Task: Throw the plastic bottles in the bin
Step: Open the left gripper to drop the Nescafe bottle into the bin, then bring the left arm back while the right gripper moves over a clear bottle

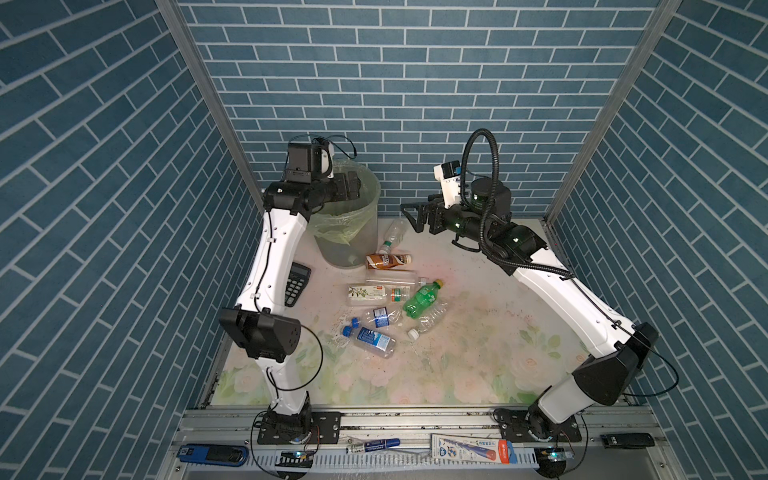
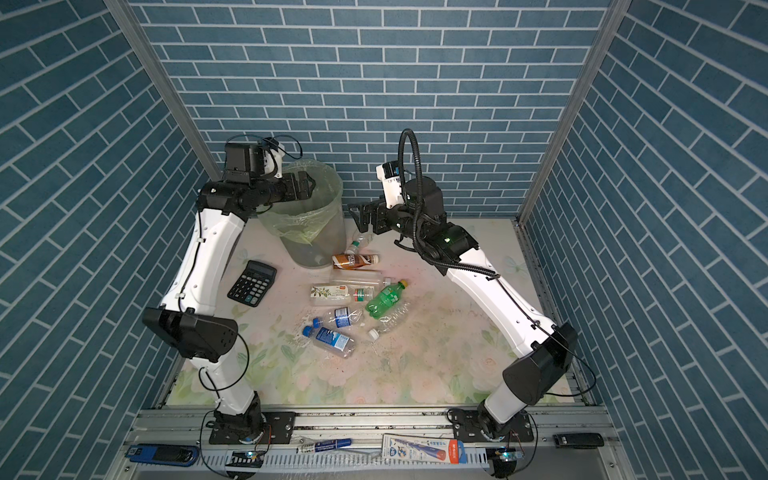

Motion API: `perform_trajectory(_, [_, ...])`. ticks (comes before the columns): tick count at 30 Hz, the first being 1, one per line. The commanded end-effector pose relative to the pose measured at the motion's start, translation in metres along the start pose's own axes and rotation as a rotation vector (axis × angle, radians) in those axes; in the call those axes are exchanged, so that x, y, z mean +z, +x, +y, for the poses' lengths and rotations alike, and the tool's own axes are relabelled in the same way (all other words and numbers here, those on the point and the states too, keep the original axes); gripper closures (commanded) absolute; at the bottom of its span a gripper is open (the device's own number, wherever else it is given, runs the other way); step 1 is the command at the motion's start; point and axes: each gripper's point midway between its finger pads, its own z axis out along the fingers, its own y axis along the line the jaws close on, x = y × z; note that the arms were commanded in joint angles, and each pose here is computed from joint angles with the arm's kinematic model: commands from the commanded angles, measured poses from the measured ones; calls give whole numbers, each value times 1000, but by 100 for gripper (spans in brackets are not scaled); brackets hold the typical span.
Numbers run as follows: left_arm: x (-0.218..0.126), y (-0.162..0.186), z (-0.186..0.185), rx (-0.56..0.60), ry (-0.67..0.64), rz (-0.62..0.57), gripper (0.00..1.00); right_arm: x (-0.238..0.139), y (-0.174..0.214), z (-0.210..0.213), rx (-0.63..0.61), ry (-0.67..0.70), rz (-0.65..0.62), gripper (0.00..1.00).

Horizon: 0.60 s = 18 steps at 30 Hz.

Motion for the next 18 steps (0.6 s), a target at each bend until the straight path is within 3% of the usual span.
perform_trajectory(1, [-27,-16,-12,35,11,-81,1,-7,0,3,-22,1,-6,1])
perform_trajectory(11, [-38,5,-50,78,70,-57,1,-8,17,-14,32,63,32,1])
perform_trajectory(18, [-38,57,-77,92,98,33,1,-21,45,-33,73,128,80,1])
